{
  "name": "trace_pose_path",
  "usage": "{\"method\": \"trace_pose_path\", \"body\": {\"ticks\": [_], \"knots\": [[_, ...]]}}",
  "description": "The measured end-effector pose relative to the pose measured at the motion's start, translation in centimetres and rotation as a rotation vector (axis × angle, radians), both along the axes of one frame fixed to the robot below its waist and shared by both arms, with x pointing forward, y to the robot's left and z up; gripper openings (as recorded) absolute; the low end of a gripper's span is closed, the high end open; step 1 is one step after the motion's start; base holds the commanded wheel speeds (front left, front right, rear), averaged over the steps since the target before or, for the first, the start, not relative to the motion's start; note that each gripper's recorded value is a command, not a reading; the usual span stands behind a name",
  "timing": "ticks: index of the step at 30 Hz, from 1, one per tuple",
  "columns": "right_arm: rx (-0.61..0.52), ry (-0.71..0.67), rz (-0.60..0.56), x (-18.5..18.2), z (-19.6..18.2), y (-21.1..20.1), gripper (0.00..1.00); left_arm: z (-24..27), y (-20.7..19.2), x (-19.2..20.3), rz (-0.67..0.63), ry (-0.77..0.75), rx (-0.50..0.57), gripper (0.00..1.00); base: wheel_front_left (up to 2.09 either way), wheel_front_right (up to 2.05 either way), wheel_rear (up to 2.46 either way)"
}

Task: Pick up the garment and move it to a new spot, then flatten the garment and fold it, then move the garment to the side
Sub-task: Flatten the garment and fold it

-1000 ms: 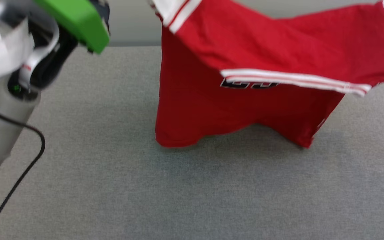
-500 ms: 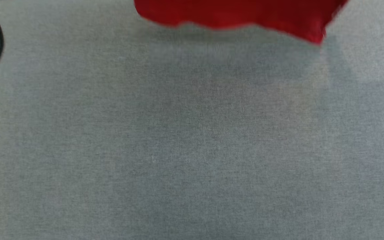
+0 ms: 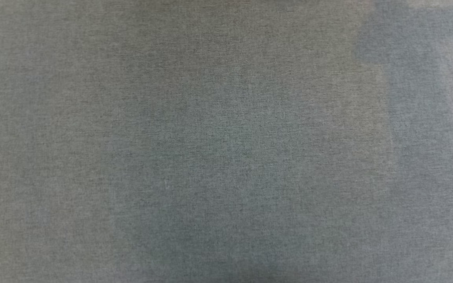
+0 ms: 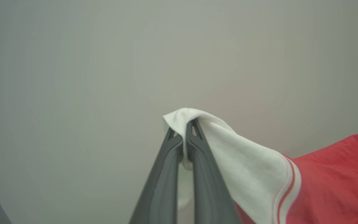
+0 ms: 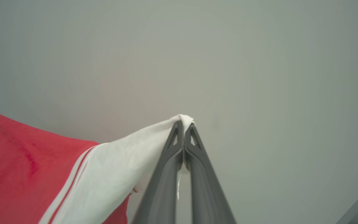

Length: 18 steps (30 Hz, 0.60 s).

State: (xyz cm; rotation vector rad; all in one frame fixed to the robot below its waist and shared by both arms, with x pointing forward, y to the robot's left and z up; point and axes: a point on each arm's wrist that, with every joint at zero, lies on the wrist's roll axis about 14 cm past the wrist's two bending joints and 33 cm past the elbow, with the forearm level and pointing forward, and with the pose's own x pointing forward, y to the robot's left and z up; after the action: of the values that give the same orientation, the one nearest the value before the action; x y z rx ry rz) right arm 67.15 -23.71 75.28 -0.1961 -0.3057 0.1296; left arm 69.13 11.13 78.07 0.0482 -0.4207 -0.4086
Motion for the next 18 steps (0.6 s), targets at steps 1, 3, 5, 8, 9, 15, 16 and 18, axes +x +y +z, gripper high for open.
{"method": "trace_pose_path", "body": {"ticks": [1,3,5,8,9,15,16,18], "knots": [[0.014,0.012,0.004,0.3,-0.7,0.1,0.0,-0.5,0.0,0.2,-0.001,0.0,-0.001,0.0,0.0,0.0,0.0],[0.033,0.029,0.016,0.4,-2.0,0.5,0.0,-1.8,0.0,0.5,-0.003,0.01,-0.005,0.0,0.0,0.0,0.0],[0.069,0.053,0.029,0.4,-3.6,0.9,0.0,-4.2,0.1,0.7,-0.001,0.042,0.004,0.0,0.0,0.0,0.0],[0.096,0.125,0.042,-0.2,-7.4,1.3,0.0,-8.8,0.3,0.3,-0.007,0.128,-0.007,0.0,0.0,0.0,0.0],[0.103,0.142,0.045,-0.5,-8.4,1.5,0.0,-9.7,0.4,0.1,-0.007,0.143,-0.013,0.0,0.0,0.0,0.0],[0.138,0.222,0.07,-3.5,-13.6,2.1,0.0,-14.2,1.7,-2.7,0.0,0.227,-0.069,0.0,0.0,0.0,0.0],[0.143,0.243,0.077,-4.2,-14.7,2.3,0.0,-15.1,2.0,-3.4,0.003,0.245,-0.062,0.0,0.0,0.0,0.0],[0.151,0.289,0.09,-6.0,-17.0,2.5,0.0,-16.7,2.5,-4.9,0.013,0.277,-0.066,0.0,0.0,0.0,0.0]]}}
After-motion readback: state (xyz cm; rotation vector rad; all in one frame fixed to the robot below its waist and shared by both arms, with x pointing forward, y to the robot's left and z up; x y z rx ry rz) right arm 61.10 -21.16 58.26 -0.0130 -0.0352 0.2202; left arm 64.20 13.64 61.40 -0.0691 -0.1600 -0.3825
